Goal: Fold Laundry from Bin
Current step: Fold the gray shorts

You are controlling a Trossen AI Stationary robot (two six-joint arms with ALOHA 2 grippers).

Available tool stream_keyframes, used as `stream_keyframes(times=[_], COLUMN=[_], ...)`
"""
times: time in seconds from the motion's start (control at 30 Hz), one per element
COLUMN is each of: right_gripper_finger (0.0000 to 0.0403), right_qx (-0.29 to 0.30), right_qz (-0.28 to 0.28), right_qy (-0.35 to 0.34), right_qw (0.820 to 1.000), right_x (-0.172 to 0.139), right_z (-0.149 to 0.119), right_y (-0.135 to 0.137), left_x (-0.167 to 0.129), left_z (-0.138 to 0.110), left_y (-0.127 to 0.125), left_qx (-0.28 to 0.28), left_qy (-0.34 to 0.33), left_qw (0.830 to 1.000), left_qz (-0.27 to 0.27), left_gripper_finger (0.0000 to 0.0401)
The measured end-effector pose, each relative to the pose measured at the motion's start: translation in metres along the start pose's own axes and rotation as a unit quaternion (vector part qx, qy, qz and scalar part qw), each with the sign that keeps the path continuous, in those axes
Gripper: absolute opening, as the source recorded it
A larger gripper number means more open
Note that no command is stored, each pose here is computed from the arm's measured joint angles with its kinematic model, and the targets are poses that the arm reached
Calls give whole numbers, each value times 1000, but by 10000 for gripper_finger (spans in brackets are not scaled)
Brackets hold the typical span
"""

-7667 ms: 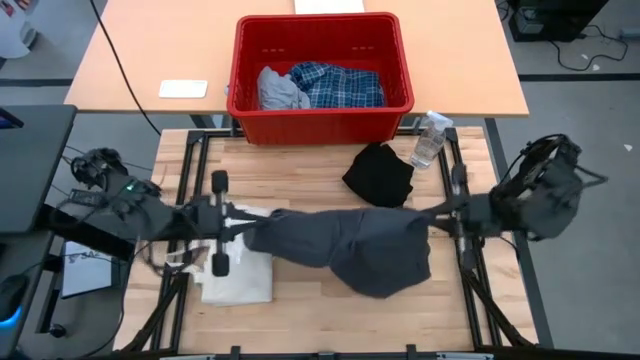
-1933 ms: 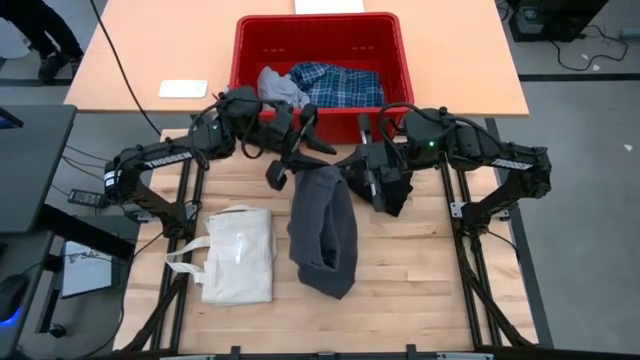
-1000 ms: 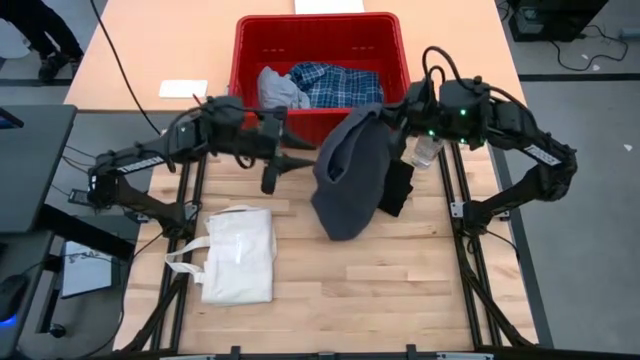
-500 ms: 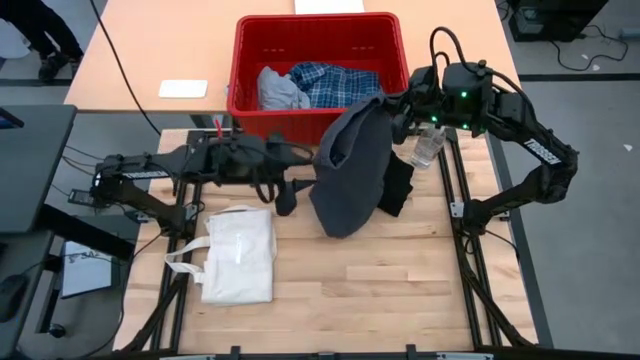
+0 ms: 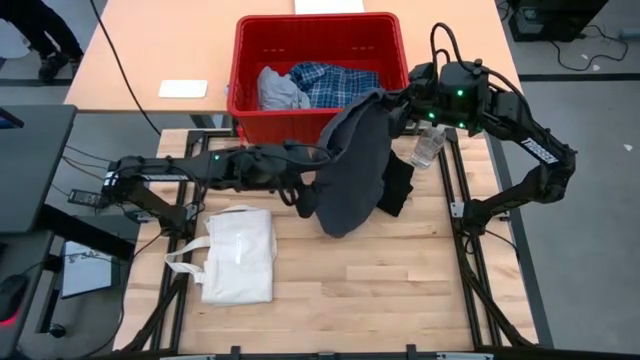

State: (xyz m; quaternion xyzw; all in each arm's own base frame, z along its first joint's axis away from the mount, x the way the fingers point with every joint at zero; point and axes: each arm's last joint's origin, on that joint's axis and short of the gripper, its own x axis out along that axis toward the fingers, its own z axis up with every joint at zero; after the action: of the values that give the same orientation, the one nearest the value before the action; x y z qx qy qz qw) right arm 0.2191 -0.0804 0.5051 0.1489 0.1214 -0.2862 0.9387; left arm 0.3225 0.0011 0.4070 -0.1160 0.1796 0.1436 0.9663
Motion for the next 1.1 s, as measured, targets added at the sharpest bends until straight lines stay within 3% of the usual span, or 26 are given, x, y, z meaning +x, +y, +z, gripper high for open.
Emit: stream_keyframes(times=[0.23, 0.83, 1.1], right_gripper_finger=[32, 33, 32], right_qx=[-1, 0, 3], right_qz=[0, -2, -11], right_qy=[2, -4, -19], right_qw=[1000, 1000, 1000], right_x=[5, 13, 13], right_z=[0, 0, 3], right_y=[1, 3, 3], left_x=[0, 1, 18], left_z=[10, 14, 12], left_y=[2, 6, 11], left_qx=[25, 32, 26], left_qy=[-47, -65, -64], left_qw=[999, 997, 997], left_qz=[10, 16, 28], left_gripper_finger=[334, 337, 337])
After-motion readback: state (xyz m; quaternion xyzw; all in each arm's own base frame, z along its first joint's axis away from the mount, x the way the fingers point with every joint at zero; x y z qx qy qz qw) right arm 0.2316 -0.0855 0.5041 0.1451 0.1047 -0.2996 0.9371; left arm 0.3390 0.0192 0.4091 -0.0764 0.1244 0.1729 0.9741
